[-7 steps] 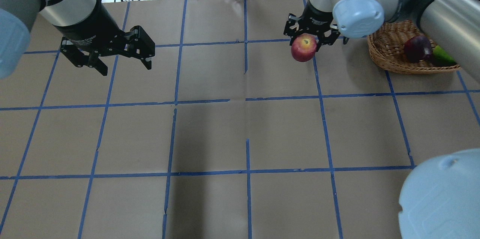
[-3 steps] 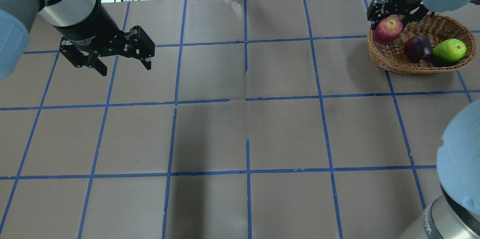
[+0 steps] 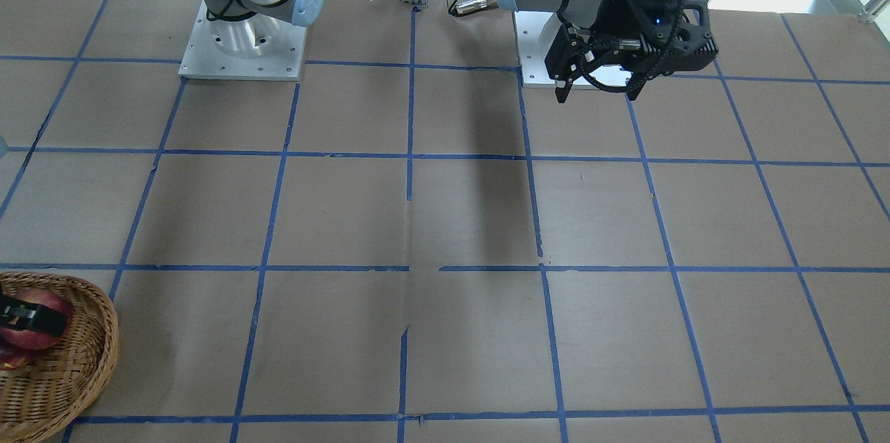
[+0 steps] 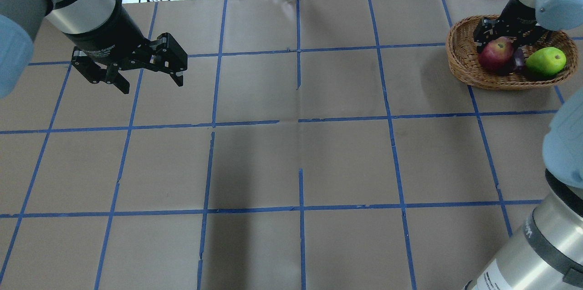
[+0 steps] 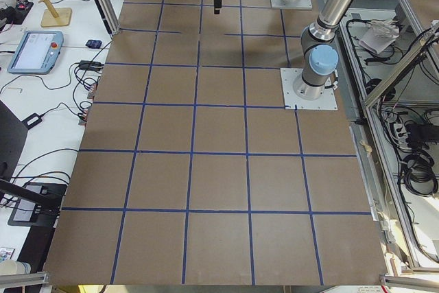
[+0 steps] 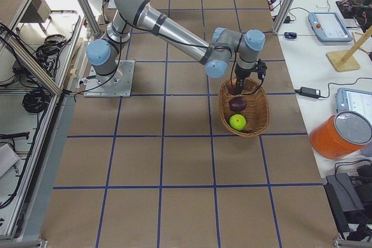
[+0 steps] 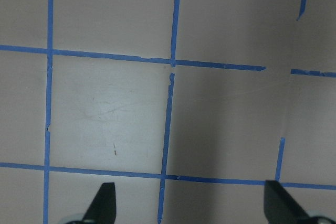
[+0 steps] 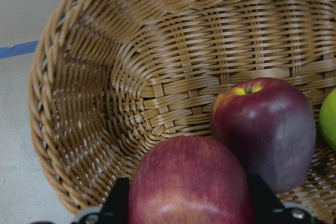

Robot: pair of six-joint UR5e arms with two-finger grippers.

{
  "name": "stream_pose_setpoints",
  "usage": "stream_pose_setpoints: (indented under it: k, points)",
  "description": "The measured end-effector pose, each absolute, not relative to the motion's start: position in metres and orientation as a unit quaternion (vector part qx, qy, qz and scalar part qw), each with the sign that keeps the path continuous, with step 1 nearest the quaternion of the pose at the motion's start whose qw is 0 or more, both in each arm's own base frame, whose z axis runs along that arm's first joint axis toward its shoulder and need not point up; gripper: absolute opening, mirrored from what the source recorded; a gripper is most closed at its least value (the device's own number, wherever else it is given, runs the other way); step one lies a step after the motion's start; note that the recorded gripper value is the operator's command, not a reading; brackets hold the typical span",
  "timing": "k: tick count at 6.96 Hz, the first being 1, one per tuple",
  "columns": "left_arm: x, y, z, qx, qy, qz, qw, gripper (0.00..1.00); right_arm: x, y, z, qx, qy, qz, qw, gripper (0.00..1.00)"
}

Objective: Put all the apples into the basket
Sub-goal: 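Open the right gripper and lift it out of the basket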

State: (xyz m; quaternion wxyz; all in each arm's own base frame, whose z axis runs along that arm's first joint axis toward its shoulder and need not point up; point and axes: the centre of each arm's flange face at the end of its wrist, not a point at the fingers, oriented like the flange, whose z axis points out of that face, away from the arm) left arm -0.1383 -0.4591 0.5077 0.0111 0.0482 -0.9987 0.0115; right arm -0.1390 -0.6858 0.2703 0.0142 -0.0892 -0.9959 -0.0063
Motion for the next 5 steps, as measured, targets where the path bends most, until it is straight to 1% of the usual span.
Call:
stream_pose_setpoints:
  k: [1, 2, 3, 4, 5]
  points:
    - [-0.138, -0.459, 0.508, 0.048, -0.999, 0.012, 0.011, 1.00, -0.141, -0.686, 0.266, -0.090, -0.996, -0.009, 0.010, 0.02]
    - [-0.139, -0.459, 0.508, 0.048, -0.999, 0.013, 0.011, 1.00, -0.139, -0.687, 0.263, -0.087, -0.996, -0.010, 0.006, 0.19]
    - [-0.139, -0.459, 0.508, 0.048, -0.999, 0.013, 0.011, 1.00, -0.137, -0.688, 0.261, -0.084, -0.996, -0.010, 0.001, 0.62]
    - [-0.139, -0.459, 0.508, 0.048, -0.999, 0.013, 0.011, 1.00, -0.136, -0.690, 0.257, -0.082, -0.997, -0.010, -0.006, 0.83]
    - [-0.138, -0.460, 0.508, 0.048, -0.999, 0.013, 0.011, 1.00, -0.135, -0.692, 0.253, -0.082, -0.996, -0.008, -0.014, 1.00]
